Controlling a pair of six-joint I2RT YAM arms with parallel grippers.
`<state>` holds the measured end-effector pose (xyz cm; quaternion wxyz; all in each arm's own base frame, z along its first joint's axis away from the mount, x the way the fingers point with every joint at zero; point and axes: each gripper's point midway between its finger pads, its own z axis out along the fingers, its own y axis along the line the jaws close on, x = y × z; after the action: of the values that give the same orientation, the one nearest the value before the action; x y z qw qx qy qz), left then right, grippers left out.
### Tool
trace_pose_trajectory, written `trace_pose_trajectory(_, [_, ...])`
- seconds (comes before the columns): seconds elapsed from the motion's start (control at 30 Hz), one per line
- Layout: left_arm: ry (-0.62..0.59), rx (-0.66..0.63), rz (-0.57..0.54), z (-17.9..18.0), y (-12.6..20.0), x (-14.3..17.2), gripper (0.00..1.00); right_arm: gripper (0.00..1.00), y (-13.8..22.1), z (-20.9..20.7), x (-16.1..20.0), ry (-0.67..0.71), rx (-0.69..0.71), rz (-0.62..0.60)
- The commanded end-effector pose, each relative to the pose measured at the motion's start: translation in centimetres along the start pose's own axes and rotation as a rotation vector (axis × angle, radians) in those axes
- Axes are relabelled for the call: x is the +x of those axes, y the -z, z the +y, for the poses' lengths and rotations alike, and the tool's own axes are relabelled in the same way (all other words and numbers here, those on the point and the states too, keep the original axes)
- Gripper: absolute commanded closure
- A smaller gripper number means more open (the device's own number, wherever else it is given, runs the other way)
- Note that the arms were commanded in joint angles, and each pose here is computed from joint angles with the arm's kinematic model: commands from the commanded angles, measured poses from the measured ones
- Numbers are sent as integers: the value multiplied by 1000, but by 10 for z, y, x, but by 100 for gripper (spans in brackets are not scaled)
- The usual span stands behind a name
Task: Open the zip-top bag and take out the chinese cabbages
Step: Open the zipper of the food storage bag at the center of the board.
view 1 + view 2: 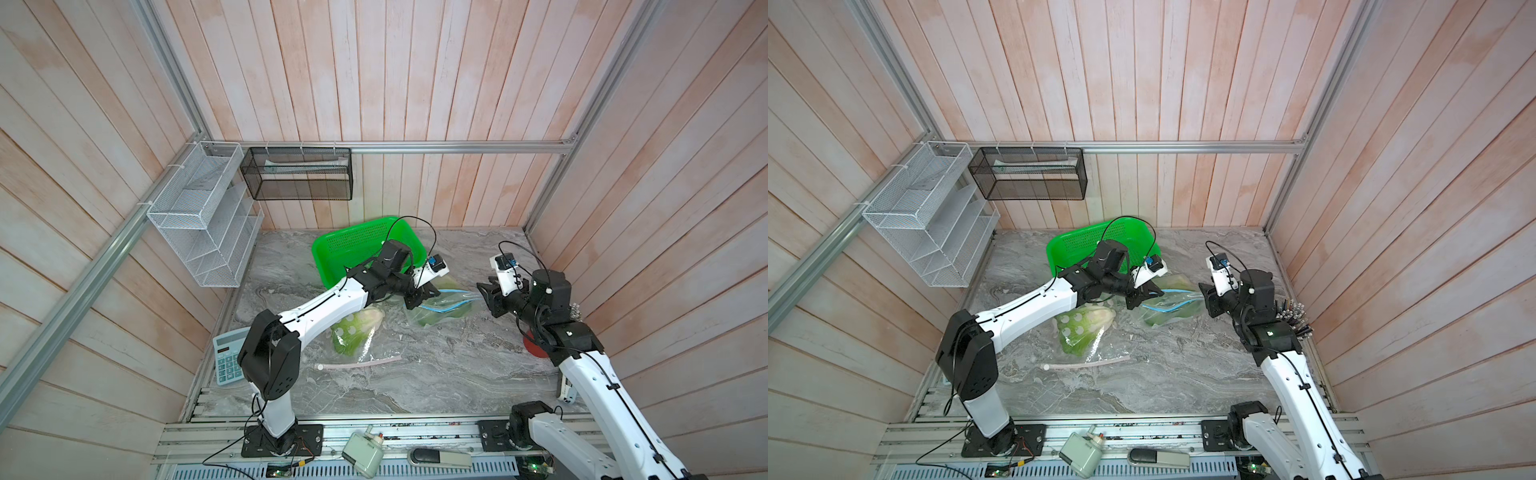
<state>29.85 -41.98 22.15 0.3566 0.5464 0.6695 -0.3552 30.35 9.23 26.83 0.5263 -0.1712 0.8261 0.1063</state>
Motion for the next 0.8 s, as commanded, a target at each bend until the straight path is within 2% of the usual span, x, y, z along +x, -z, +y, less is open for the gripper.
trace_pose_trajectory(0.0, [119, -76, -52, 9, -17, -13, 100, 52, 8, -15, -6, -214, 88, -49])
trace_pose_trajectory(0.2, [211, -190, -72, 21, -40, -20, 100, 54, 4, -11, 14, -466, 64, -61])
trace_pose_trajectory(0.43, [263, -356, -55, 50, -53, -13, 100, 56, -3, -2, 37, -597, 14, -52])
trace_pose_trajectory(0.63, [260, -379, -86, 45, -56, -22, 100, 54, -11, -5, 68, -690, 63, 47])
trace_pose_trajectory(0.77, [247, -383, -68, 38, -67, -15, 100, 51, -17, -3, 89, -720, 77, 110])
